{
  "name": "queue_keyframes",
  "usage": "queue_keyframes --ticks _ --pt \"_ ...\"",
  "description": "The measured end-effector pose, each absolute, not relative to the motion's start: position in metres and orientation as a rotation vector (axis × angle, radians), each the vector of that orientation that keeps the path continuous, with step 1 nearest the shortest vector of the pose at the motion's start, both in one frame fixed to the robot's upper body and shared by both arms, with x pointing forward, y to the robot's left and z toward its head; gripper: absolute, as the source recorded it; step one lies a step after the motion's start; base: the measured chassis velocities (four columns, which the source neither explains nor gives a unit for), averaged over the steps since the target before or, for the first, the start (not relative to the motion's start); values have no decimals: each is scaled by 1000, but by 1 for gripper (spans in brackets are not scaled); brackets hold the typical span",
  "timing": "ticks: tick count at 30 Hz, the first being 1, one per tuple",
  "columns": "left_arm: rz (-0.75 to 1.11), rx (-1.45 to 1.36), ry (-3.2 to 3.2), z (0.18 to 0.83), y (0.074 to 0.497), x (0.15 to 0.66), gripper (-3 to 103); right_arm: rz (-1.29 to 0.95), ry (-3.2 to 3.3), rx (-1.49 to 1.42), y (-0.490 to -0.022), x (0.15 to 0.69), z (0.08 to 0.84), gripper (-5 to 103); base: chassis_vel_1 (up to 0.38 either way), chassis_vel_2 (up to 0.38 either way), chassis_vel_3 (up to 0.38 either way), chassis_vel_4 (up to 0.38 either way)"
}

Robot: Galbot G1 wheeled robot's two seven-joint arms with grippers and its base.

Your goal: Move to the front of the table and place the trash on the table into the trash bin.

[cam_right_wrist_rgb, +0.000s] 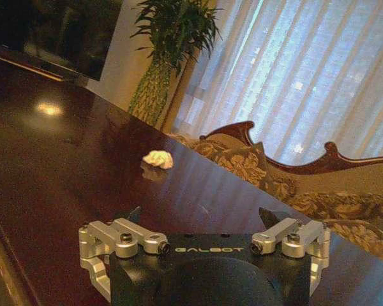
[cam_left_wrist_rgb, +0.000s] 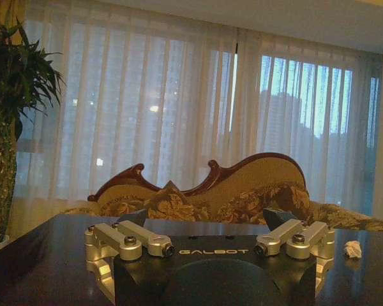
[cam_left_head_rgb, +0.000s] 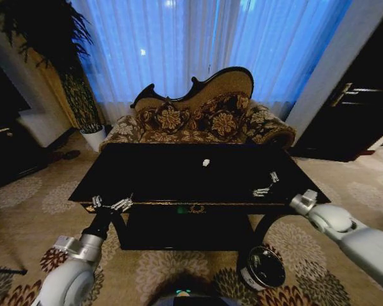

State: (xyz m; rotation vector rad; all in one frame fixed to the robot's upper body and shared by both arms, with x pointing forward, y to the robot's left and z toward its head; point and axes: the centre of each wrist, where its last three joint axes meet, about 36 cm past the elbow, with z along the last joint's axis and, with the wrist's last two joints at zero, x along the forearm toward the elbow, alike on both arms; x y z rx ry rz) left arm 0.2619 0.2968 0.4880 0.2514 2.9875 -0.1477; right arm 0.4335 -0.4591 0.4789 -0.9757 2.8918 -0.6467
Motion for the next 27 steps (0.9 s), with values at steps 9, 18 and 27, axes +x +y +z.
queue_keyframes --ticks 9,18,27 --pt "-171 251 2996 482 293 263 100 -702 2881 -1053 -452 442 482 100 0 0 0 0" --pt "-177 255 2993 482 291 262 100 -646 2893 -1098 -432 457 472 100 0 0 0 0" --pt "-158 233 2992 486 297 260 100 -533 2838 -1159 -383 502 476 100 0 0 0 0"
